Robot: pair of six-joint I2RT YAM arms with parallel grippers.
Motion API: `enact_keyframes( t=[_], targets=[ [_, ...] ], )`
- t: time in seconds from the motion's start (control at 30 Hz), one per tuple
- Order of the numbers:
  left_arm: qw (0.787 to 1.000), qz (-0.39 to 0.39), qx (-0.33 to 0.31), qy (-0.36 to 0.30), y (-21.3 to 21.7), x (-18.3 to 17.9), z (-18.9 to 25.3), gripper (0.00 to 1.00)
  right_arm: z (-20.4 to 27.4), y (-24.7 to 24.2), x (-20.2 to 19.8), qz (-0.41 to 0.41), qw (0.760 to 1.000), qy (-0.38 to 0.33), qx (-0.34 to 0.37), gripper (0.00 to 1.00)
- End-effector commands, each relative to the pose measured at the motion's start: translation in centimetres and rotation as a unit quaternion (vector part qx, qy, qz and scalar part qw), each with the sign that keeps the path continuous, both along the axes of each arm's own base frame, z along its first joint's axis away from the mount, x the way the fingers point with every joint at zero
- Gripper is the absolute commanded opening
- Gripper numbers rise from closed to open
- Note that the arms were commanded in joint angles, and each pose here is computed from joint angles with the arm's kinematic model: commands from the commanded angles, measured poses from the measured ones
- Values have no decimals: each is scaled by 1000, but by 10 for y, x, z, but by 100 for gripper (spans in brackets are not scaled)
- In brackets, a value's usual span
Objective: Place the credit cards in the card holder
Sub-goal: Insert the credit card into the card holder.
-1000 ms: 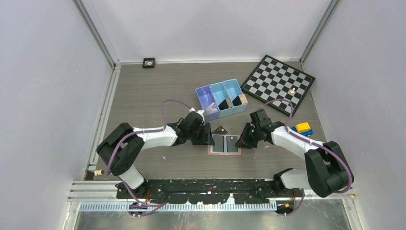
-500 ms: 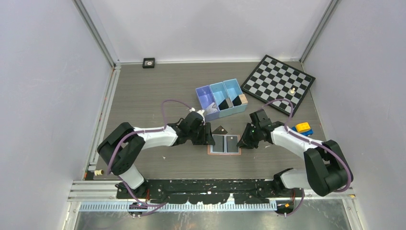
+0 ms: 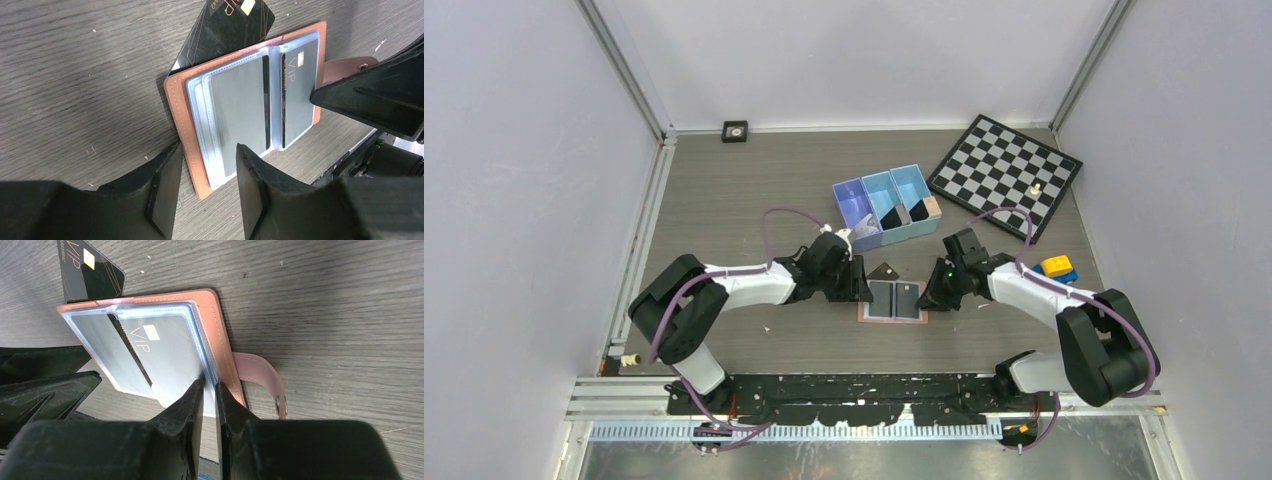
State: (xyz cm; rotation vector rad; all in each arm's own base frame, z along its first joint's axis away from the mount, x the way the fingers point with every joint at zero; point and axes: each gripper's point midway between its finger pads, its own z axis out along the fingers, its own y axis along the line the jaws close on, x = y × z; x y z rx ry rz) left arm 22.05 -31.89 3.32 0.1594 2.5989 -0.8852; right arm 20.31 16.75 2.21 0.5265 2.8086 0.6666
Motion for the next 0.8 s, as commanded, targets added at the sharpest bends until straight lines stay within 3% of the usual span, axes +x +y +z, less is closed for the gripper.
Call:
enact_keyframes(
  t=[0.0,0.77],
  targets=[
    [1000,-3,-6,0,-4,3,-1,45,18,11,10,7,999,-32,25,20],
    [1000,-2,-7,4,-4,2,-2,43,50,27,15,25,996,-78,47,22]
  ],
)
